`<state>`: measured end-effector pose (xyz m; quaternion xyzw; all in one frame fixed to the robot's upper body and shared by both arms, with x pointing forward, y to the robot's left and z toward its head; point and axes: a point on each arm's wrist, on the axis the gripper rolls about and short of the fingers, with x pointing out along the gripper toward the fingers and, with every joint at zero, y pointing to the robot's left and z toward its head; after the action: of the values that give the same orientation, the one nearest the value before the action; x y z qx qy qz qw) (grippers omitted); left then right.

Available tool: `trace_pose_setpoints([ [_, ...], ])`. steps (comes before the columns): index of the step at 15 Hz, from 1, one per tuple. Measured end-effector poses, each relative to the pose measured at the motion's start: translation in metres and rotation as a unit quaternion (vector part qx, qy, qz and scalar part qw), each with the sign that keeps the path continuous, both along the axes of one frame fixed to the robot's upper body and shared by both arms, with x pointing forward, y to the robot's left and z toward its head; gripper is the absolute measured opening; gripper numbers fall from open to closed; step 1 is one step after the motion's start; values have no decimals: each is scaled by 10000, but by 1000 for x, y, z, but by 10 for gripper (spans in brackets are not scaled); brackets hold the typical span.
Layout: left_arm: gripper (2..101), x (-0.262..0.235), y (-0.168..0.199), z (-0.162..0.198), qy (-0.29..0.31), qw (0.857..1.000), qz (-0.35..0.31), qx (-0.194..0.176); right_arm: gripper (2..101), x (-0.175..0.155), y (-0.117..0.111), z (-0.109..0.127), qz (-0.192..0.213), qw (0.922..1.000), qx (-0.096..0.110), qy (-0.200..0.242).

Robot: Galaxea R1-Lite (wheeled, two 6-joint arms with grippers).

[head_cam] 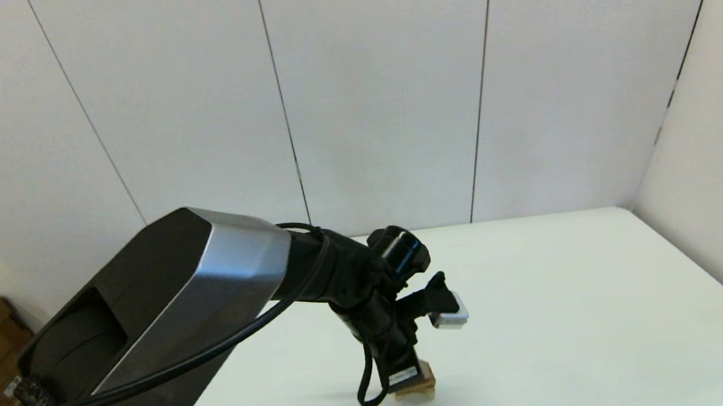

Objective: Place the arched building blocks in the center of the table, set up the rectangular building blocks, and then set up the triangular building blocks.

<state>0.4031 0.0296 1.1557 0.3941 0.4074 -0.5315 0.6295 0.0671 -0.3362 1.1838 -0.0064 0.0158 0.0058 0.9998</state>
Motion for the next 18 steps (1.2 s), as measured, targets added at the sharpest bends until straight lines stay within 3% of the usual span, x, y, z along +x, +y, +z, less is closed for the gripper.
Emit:
trace_pose_setpoints([
  [4,565,0,0,-1,14,10000,-11,18,980,0,0,0,0,10000,0,2],
  [10,784,5,8,18,-104,9991,373,-149,980,0,0,0,2,10000,0,0],
  [14,859,23,53,73,-600,9891,1295,-375,980,0,0,0,2,10000,-2,0],
  [18,905,14,138,147,-1129,9590,2569,-397,980,0,0,0,0,10000,0,2],
])
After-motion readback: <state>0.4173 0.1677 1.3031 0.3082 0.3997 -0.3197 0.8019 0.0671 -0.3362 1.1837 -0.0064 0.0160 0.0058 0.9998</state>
